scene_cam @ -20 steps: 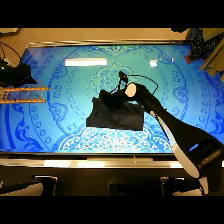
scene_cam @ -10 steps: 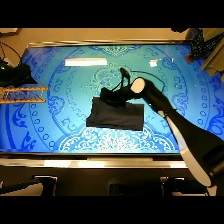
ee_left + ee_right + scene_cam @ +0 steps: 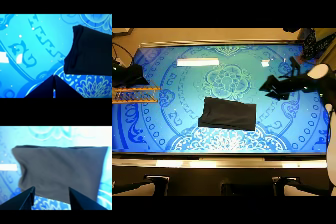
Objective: Fold the clothes and pants, and hang the long-sleeved shirts on hangers.
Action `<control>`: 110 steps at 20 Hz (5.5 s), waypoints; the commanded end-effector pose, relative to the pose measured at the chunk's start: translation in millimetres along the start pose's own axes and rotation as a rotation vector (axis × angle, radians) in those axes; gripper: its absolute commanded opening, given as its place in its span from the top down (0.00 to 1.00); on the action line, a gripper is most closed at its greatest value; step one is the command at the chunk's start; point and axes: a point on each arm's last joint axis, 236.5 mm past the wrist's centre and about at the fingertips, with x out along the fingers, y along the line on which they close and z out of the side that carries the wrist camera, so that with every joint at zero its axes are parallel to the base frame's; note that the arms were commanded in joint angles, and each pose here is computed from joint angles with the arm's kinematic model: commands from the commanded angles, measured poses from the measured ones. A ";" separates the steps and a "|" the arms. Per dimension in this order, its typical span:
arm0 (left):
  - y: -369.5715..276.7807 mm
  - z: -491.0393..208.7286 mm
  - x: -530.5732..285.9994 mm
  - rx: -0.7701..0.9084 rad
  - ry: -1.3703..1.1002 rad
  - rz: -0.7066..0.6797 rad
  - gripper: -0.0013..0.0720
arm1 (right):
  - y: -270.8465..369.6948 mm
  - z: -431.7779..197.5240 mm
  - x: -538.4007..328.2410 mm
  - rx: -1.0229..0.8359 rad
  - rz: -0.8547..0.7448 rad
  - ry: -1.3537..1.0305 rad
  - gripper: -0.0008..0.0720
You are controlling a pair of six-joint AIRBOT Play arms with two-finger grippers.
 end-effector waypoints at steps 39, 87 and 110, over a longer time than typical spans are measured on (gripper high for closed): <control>0.9 -1.6 0.7 -0.001 0.009 0.002 0.96 | -67.9 103.6 -0.7 0.186 -0.046 -0.192 0.95; 7.7 -15.6 18.1 -0.021 0.074 0.007 0.96 | -388.6 -186.6 -198.3 1.054 -1.068 -0.050 0.94; -3.5 4.1 -38.1 0.212 -0.171 0.040 0.96 | -138.3 21.4 -132.7 0.044 -0.235 -0.409 0.83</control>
